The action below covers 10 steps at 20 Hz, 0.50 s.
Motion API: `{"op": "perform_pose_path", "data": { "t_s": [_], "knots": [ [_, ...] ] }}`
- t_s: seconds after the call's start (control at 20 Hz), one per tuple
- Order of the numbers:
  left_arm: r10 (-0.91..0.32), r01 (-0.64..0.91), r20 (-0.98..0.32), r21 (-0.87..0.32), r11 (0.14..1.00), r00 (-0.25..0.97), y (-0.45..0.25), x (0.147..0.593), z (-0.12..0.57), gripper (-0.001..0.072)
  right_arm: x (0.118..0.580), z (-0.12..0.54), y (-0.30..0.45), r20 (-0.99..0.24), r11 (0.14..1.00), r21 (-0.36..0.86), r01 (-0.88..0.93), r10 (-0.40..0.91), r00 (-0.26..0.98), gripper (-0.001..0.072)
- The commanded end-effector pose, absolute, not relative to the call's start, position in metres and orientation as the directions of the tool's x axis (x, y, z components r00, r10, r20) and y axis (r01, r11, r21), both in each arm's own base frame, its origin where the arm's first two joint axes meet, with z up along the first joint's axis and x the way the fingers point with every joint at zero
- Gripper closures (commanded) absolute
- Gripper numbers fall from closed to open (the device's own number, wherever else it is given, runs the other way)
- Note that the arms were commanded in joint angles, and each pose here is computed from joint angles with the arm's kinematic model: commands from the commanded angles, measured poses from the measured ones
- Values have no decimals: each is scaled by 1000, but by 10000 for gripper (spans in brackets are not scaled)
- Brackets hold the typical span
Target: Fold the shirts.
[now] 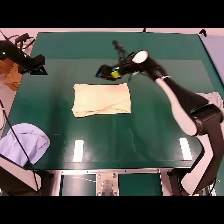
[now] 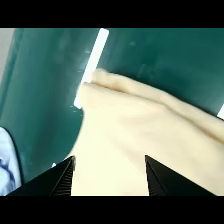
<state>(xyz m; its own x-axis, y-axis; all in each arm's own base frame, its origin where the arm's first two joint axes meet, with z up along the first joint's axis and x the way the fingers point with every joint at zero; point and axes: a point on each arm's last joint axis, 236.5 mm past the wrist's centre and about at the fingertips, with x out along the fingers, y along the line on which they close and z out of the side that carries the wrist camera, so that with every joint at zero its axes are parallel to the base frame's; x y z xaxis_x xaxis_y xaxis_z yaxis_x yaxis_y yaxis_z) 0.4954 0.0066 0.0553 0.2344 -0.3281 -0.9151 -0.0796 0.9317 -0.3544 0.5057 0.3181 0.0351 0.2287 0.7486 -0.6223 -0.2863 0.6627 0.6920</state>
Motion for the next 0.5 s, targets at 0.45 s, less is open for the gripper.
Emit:
{"op": "perform_pose_path", "data": {
  "t_s": [0.45],
  "knots": [
    [-328, -106, -917, -358, 928, 228, 7, 494, 56, 683, 455, -95, 195, -675, 655, 734, 179, 733, 89, 168]
  ]
}}
